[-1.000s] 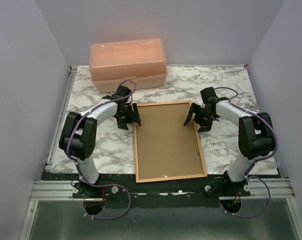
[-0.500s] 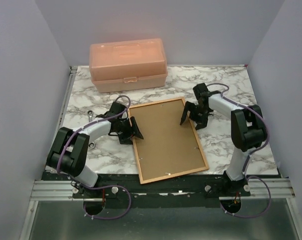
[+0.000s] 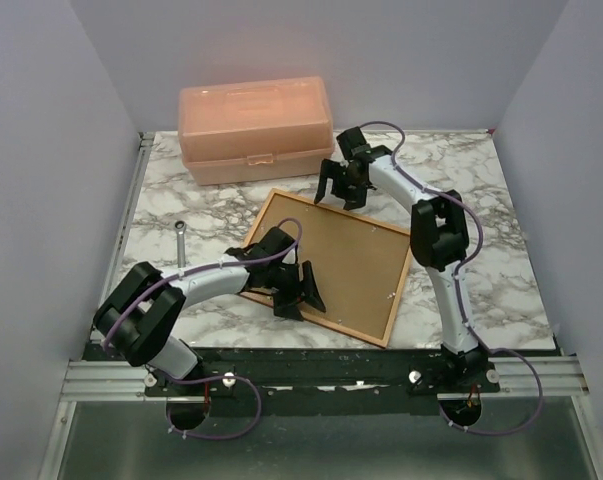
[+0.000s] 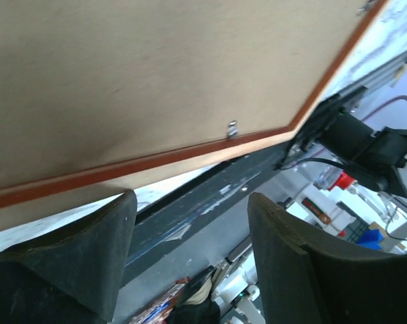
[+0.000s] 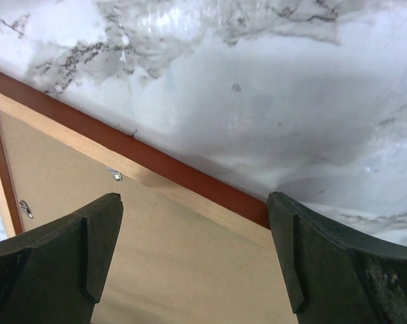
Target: Put the photo into the frame
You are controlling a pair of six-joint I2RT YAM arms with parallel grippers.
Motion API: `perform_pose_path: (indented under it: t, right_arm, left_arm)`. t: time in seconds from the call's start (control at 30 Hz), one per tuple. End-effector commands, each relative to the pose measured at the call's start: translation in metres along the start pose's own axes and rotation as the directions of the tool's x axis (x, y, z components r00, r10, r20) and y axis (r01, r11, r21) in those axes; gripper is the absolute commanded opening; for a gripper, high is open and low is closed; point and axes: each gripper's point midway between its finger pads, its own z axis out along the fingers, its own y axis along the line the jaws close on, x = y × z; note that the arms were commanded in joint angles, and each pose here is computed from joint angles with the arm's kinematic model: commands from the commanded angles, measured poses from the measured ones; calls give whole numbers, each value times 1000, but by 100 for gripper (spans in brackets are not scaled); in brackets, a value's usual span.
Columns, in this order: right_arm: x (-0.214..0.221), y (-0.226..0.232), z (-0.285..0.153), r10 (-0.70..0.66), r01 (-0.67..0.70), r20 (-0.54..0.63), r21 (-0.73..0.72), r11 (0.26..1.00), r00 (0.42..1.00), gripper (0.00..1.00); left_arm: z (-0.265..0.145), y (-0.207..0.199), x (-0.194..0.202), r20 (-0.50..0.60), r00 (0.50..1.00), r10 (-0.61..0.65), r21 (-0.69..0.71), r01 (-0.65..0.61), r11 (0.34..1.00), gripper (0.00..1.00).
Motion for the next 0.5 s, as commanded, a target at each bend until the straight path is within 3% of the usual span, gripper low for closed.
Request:
perform_pose_path:
  t: [0.0, 0.23, 0.47]
  right_arm:
    - [10, -24, -26, 13, -8, -35, 136, 991, 999, 98]
    - [3, -85, -90, 115, -123, 59, 172, 977, 992, 99]
    - [63, -124, -129, 154, -162, 50, 240, 957, 987, 99]
  left_arm:
    - [-9, -44, -2, 28, 996, 79, 148, -82, 986, 70]
    - [-37, -59, 2, 76, 971, 226, 242, -238, 941, 79]
    - [-81, -48, -71, 228, 967, 111, 347, -187, 919, 79]
